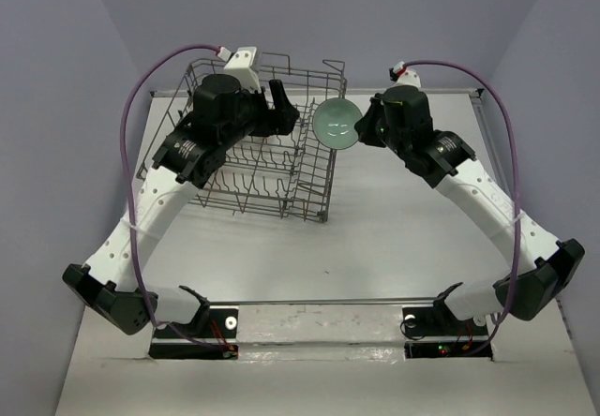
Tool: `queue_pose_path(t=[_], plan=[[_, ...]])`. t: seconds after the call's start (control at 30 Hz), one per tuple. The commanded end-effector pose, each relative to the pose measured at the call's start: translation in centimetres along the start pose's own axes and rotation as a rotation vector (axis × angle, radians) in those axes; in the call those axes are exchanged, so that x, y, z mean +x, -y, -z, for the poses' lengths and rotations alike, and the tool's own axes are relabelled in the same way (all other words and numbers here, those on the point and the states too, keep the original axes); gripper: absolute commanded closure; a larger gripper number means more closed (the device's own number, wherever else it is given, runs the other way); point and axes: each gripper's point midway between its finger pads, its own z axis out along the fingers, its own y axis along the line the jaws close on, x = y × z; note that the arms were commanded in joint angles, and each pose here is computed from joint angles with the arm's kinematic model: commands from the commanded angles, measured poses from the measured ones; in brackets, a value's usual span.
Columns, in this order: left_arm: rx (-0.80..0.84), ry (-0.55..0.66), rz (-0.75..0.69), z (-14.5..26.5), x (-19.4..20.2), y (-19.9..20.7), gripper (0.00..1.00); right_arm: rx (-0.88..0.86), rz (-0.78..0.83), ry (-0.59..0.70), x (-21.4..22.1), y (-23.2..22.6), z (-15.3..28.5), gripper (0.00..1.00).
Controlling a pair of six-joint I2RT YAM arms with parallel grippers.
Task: Load the bowls into the dish rack
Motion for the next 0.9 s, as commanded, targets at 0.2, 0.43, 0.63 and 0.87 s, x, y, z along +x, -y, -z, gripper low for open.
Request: queue_pose_path(t=[0.2,0.43,0.63,0.87], plan=[[-0.008,-0.007,0.018,-0.8,1.7,-0.6,0.25,-0.068,0.025,0.146,-3.8,-6.1,0.8,0.99],[-0.127,0.008,0.002,-1.1,2.0,-2.8,0.31,-0.068,0.062,0.141,-3.0,-8.1,0.4,0.99],[-0.177,0.001,-0.016,-1.2,2.6,-3.8,0.43,-0.077,0.077,0.141,-2.9,-9.0,0.3,0.99],[-0.188,-0.007,-0.023,-1.4,2.9,-4.1,0.47,-0.085,0.089,0.135,-2.7,-9.9,-0.3,0.99]])
